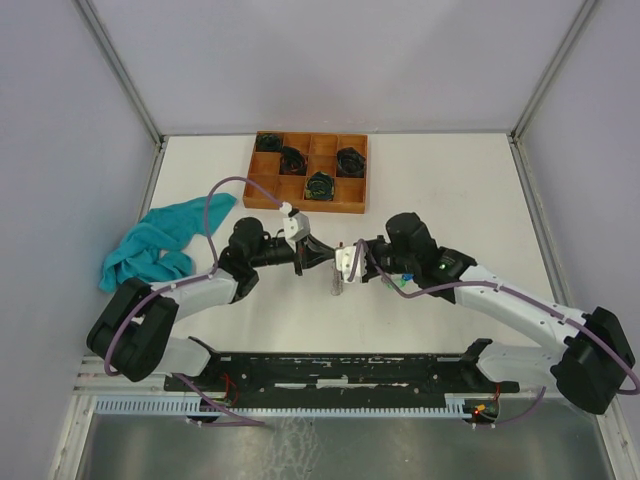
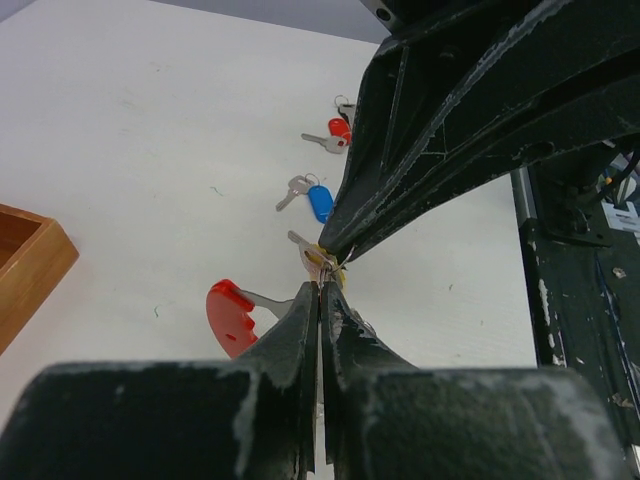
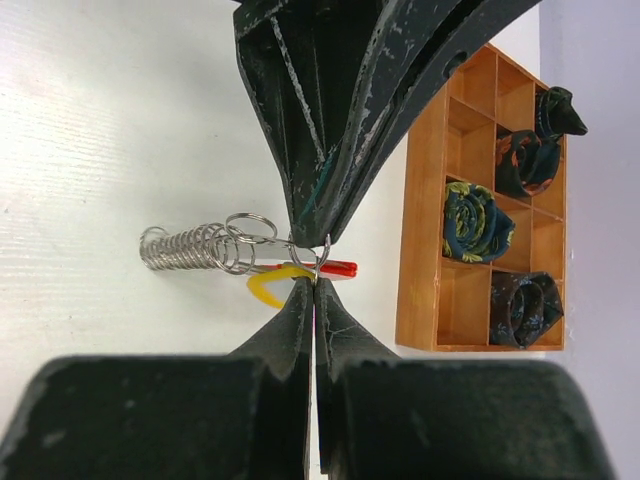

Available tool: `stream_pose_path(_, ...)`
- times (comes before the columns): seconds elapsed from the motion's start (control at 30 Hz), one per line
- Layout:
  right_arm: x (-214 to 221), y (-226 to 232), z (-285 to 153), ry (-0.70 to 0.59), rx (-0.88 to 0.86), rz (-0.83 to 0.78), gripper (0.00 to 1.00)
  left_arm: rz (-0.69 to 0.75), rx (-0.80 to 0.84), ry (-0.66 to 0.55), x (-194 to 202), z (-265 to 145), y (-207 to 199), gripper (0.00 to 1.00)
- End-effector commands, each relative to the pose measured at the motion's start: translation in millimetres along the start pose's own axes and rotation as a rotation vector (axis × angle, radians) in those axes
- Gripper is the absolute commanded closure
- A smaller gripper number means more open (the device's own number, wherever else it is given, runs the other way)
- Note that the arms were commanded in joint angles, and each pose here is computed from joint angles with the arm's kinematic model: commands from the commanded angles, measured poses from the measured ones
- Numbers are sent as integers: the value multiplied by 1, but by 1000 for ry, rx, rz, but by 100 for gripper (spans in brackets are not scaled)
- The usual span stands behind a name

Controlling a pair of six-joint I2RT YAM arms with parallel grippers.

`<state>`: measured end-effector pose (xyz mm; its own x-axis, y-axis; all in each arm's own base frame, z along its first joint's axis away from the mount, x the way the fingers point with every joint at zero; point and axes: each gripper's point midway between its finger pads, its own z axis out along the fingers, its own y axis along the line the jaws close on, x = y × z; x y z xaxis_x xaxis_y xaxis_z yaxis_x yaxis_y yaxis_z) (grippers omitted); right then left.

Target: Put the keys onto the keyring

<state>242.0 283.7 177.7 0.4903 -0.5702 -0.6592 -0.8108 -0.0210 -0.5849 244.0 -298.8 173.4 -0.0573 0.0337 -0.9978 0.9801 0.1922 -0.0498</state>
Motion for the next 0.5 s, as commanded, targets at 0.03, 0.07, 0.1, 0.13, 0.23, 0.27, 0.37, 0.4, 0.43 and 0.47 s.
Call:
stream_pose_path(0.03,3,5,-2,-8,31,45,100,41,-65,-118,-32,-3,7,97)
stream_pose_path(0.07,4,7,0,-11,29,50,99,38,-73,-125,-33,-4,8,97)
stream_pose_path(0.1,4,9,2,-15,30,55,99,35,-78,-132,-33,-5,8,97)
stream_pose_path(0.13,4,11,3,-19,29,62,99,38,-81,-150,-37,-5,8,97)
stream_pose_path(0.23,3,15,8,-30,27,70,99,28,-88,-187,-40,-6,7,97)
stream_pose_path(0.27,2,17,11,-35,25,73,99,20,-91,-191,-40,-6,6,97)
stream_pose_path(0.37,-2,22,18,-51,15,72,99,7,-103,-203,-40,-6,7,97)
stream_pose_path(0.4,-1,23,21,-48,13,71,99,4,-105,-208,-40,-5,7,97)
stream_pose_path(0.43,0,24,22,-43,15,70,99,3,-105,-213,-41,-5,6,97)
stream_pose_path(0.47,1,22,23,-36,25,66,99,-1,-106,-214,-41,-5,6,97)
